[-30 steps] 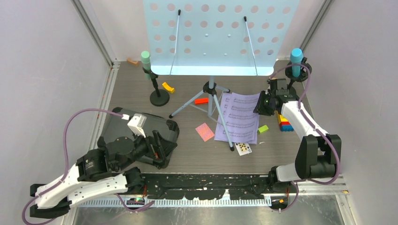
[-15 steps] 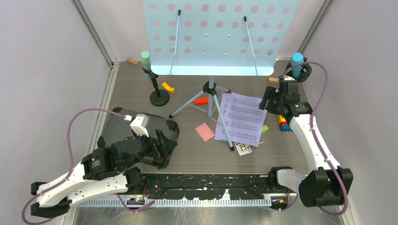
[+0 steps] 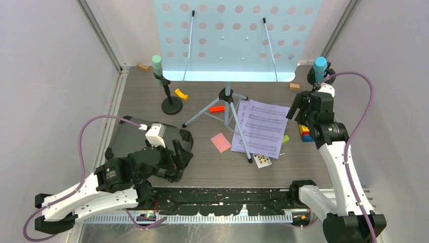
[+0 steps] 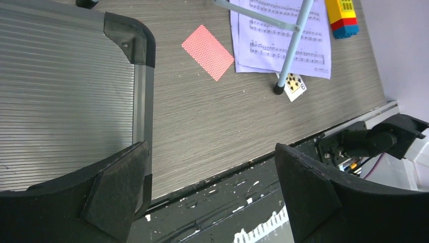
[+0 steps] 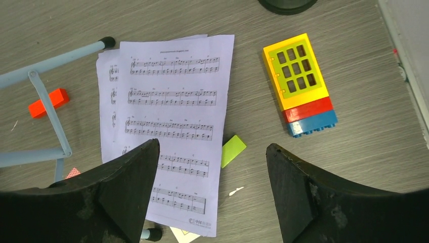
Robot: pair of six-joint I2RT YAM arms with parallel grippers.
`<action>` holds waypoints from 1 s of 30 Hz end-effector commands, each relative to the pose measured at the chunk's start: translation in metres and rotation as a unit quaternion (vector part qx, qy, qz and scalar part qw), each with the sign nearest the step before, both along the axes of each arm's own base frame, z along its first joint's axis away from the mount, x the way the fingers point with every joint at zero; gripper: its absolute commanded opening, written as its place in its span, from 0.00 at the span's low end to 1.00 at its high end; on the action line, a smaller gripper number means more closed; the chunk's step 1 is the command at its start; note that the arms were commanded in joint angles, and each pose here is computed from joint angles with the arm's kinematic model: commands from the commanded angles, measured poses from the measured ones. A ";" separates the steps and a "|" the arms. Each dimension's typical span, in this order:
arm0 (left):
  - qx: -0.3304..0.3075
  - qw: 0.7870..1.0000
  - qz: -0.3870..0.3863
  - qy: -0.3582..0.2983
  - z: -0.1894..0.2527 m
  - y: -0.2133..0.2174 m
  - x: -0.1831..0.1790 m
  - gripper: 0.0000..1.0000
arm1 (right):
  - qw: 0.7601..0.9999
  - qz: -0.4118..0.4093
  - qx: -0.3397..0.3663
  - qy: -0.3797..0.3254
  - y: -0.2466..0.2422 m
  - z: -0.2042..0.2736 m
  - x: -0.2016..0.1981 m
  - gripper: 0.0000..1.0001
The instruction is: Pack up the instrument practice props
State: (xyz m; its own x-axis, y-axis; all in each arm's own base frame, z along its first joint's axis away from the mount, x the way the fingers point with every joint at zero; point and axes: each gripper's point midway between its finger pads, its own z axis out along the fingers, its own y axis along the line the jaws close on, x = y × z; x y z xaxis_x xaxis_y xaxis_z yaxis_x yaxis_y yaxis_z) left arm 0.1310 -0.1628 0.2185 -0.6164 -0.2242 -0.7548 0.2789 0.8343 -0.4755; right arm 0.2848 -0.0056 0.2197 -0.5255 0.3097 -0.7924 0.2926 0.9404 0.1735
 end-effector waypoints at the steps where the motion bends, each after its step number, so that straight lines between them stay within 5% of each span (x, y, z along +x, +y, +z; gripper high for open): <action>1: 0.002 1.000 0.008 0.007 -0.009 -0.007 0.003 0.98 | 0.998 -0.032 -0.012 -0.051 -0.011 0.031 -0.003 0.83; 30: -0.016 0.999 0.004 0.040 -0.045 -0.056 0.014 0.98 | 0.991 -0.048 0.001 -0.128 -0.014 0.051 -0.027 0.83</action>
